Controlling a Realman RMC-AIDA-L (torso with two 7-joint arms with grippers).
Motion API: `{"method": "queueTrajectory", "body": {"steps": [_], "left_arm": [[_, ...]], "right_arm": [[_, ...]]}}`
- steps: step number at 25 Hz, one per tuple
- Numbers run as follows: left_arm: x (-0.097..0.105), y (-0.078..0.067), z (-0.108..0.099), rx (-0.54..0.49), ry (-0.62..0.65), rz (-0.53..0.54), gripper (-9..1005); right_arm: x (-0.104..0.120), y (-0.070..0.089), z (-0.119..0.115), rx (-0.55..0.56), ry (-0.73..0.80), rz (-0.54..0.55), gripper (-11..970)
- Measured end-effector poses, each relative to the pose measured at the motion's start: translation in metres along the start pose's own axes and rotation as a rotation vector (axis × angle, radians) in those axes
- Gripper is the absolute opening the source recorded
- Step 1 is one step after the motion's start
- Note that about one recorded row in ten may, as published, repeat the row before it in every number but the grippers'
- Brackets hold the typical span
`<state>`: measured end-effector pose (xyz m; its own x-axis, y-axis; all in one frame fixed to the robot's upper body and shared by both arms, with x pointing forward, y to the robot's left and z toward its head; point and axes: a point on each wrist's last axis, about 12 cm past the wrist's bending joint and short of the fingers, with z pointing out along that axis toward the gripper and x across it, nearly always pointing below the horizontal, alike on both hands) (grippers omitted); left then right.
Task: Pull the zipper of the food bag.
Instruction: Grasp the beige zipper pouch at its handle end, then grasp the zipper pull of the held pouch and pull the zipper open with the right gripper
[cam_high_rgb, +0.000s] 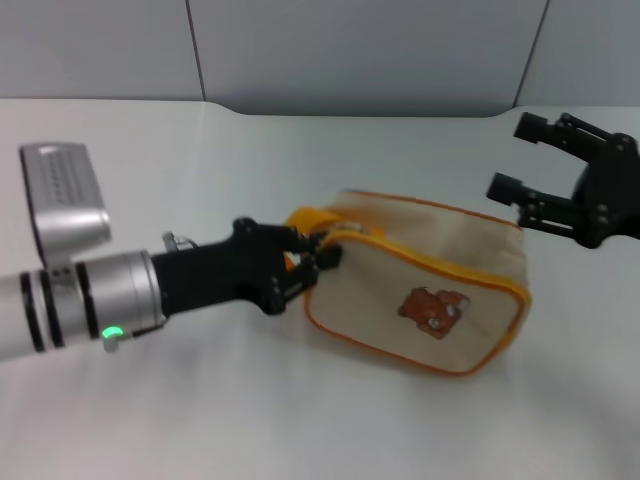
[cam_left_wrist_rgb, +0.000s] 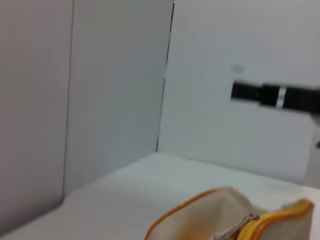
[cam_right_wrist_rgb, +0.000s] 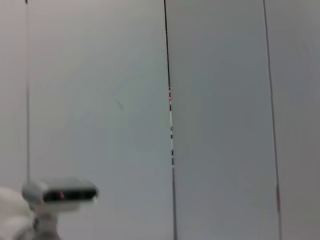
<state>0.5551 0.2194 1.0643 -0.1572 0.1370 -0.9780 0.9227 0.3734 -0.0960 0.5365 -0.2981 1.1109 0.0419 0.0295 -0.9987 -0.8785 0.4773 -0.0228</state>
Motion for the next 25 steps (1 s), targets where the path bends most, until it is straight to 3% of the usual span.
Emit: {"method": "queueTrajectory", "body": {"steps": [3,5,6,7,8,12,25], "left_arm": [[-0.010,0.006,-0.007,0.013,-0.007,0.025,160],[-0.023,0.012,-0.019,0.045,-0.010,0.057,157],[-0.023,0.012,-0.019,0.045,-0.010,0.057,156],[-0.027,0.014,-0.023,0.055,-0.008,0.068,156],[-0.031,0.015,-0.025,0.069,-0.008,0.082,155],[-0.043,0.018,-0.027,0.102,-0.003,0.119,153],[-0.049,0.020,-0.019,0.115,-0.004,0.128,153]], "right_arm": [[0.003,0.001,0.005,0.010,0.007,-0.088,821],[0.010,0.004,0.012,0.015,-0.001,-0.250,812],[0.010,0.004,0.012,0.015,-0.001,-0.250,807],[0.014,0.008,0.017,0.023,-0.022,-0.334,803],[0.014,0.008,0.017,0.023,-0.022,-0.334,798],[0.024,0.020,0.028,0.045,-0.076,-0.529,779],[0.040,0.026,0.075,0.008,-0.011,-0.755,718]]}}
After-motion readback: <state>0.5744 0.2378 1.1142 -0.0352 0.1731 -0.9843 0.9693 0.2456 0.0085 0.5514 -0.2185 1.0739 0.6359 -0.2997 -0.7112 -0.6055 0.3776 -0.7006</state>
